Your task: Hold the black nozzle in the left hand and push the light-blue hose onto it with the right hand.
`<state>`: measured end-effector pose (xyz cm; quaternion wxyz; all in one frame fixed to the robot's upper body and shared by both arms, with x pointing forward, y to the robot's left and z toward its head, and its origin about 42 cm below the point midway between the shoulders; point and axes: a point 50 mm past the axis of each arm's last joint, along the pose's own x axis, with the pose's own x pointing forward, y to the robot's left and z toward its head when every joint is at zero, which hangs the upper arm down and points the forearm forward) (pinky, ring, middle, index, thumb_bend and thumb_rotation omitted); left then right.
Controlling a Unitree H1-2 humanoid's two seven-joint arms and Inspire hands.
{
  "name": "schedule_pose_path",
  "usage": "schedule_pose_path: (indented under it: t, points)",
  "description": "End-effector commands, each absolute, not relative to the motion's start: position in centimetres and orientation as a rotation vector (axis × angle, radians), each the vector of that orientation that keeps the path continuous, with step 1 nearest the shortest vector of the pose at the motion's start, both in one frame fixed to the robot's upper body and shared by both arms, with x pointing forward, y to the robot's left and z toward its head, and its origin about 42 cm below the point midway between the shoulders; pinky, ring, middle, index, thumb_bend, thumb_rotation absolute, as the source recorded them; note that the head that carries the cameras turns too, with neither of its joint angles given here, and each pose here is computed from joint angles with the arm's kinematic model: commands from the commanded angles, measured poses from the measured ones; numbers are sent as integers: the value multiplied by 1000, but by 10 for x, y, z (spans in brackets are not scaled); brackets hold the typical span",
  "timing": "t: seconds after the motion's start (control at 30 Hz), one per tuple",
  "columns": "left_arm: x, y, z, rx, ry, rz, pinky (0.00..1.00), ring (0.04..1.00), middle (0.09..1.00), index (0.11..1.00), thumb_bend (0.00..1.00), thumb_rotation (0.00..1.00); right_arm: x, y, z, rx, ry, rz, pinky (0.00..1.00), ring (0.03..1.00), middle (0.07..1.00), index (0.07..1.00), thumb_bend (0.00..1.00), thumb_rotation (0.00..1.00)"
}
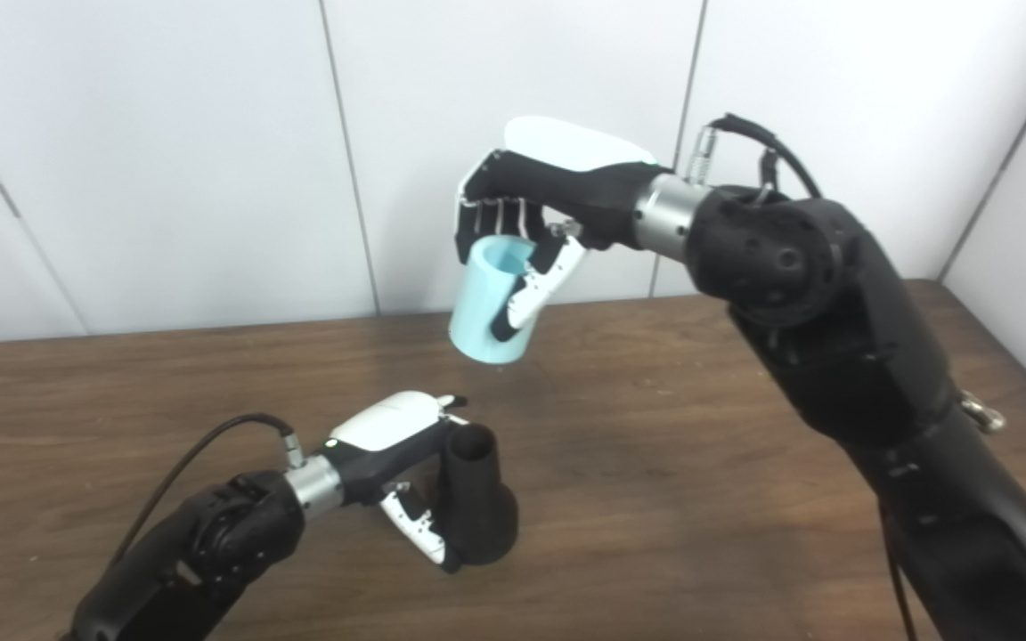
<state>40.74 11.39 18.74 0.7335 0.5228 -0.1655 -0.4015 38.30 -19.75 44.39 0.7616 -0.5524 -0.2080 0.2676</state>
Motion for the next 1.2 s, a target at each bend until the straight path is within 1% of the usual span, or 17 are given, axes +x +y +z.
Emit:
schedule_pose_path:
  t: [0.0, 0.2, 0.37, 0.57, 0.77, 1.17]
  points:
    - [405, 127, 154, 1301, -188, -931, 1000, 580, 496, 476, 525, 0, 370, -196, 474, -1217, -591, 574, 370, 462, 481, 468, 502, 0]
    - [407, 123, 156, 1312, -198, -924, 1000, 581, 501, 473, 525, 0, 366, -193, 471, -1188, -651, 651, 364, 450, 486, 474, 502, 0]
    - [407, 122, 157, 1304, -193, -925, 1000, 591, 504, 470, 525, 0, 365, -192, 465, -1178, -664, 683, 353, 444, 488, 483, 501, 0]
    - [406, 121, 158, 1293, -184, -929, 1000, 594, 505, 470, 524, 0, 367, -193, 455, -1172, -619, 704, 353, 444, 486, 486, 501, 0]
    - [405, 121, 159, 1297, -183, -928, 1000, 594, 507, 469, 524, 0, 365, -191, 448, -1206, -567, 709, 395, 440, 489, 474, 503, 0]
    - [402, 120, 159, 1302, -186, -921, 1000, 594, 509, 468, 524, 0, 371, -188, 444, -1255, -512, 698, 380, 447, 479, 479, 503, 0]
